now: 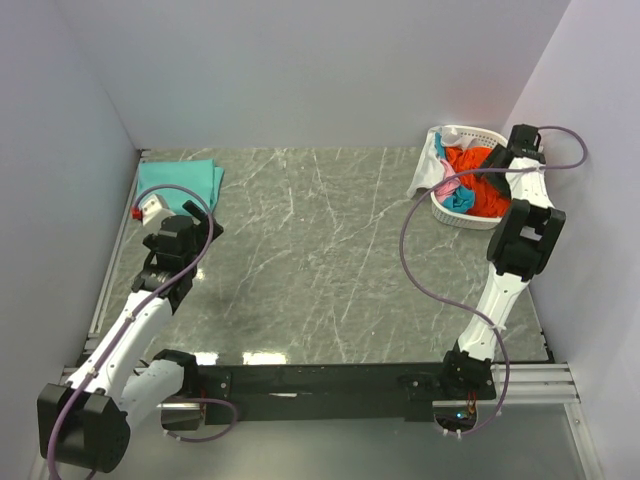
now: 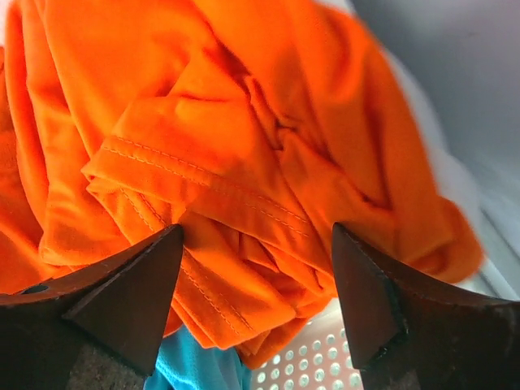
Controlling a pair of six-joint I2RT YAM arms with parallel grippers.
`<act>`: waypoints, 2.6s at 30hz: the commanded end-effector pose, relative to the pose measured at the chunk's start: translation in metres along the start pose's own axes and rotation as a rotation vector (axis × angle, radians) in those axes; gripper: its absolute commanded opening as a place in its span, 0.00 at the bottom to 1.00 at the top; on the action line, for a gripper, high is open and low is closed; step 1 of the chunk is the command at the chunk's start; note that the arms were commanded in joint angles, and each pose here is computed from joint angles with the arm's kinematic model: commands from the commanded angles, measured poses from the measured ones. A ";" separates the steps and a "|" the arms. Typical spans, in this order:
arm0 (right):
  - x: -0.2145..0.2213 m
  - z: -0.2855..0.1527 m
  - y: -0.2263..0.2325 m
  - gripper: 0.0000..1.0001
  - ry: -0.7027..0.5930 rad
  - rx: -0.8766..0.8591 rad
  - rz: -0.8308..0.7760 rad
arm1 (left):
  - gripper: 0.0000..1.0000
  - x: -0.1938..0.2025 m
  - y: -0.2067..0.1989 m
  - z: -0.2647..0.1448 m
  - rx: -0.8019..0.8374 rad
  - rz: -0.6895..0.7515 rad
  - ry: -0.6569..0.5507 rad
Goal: Fold and stack the t-shirts
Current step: Grab the tshirt from the pile, then move the tshirt to the center of the board
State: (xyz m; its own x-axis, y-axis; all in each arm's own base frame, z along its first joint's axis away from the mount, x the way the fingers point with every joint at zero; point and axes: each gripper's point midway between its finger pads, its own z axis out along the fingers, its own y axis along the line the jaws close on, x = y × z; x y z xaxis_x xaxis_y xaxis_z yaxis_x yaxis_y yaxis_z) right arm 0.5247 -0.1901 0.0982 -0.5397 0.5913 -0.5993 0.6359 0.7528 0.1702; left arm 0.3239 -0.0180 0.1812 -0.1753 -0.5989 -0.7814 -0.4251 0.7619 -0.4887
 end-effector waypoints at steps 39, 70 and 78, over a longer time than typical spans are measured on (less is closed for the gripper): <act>-0.075 -0.259 0.081 0.00 -0.599 -0.512 -0.092 | 1.00 -0.011 -0.018 -0.001 0.048 -0.008 0.002; 0.081 -0.667 0.265 0.00 -0.717 -1.619 -0.411 | 0.99 -0.029 -0.032 -0.050 0.142 -0.114 0.039; 0.140 -0.454 0.242 0.00 -0.470 -1.108 -0.266 | 0.99 -0.008 -0.013 -0.051 0.086 -0.153 0.088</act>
State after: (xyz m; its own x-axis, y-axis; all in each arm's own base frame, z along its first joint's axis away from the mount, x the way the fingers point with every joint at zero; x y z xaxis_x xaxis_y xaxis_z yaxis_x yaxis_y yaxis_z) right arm 0.3272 0.2428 0.4675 -0.1431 0.3304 -0.9329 -0.6153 0.7086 0.3454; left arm 0.2892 -0.0351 0.2198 -0.1908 -0.6989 -0.6893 -0.3523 0.7042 -0.6164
